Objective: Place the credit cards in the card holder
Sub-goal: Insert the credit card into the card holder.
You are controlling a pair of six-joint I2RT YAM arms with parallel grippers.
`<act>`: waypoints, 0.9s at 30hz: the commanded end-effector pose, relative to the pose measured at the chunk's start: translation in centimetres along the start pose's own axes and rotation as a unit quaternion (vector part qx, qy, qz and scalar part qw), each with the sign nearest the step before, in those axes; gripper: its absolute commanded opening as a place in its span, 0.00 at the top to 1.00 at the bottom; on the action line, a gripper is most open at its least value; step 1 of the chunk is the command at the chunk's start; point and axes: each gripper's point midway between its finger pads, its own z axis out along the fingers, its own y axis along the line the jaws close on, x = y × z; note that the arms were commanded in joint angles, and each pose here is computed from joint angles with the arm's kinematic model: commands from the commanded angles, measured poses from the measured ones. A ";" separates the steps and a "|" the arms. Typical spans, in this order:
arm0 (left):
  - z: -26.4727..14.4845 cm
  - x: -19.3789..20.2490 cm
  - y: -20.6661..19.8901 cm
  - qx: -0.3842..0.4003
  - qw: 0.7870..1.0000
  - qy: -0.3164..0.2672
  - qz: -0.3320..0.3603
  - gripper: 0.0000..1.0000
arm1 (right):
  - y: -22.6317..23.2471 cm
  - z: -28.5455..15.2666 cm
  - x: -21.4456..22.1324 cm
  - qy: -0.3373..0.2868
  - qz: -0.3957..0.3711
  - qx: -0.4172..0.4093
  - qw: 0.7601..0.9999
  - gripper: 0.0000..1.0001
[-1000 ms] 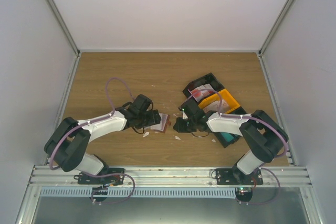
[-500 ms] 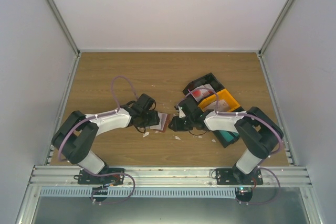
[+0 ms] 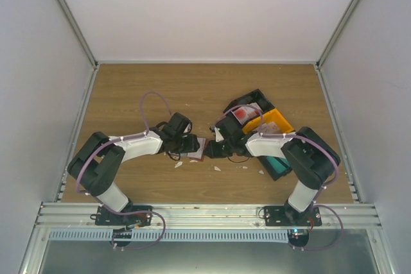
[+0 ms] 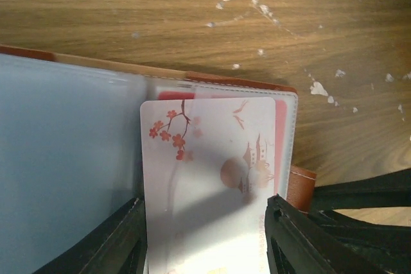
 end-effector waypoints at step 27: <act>-7.9 -7.1 -2.7 0.027 0.991 -0.123 0.051 0.19 | -5.5 -15.4 -6.5 -0.136 -0.020 0.201 0.970 0.53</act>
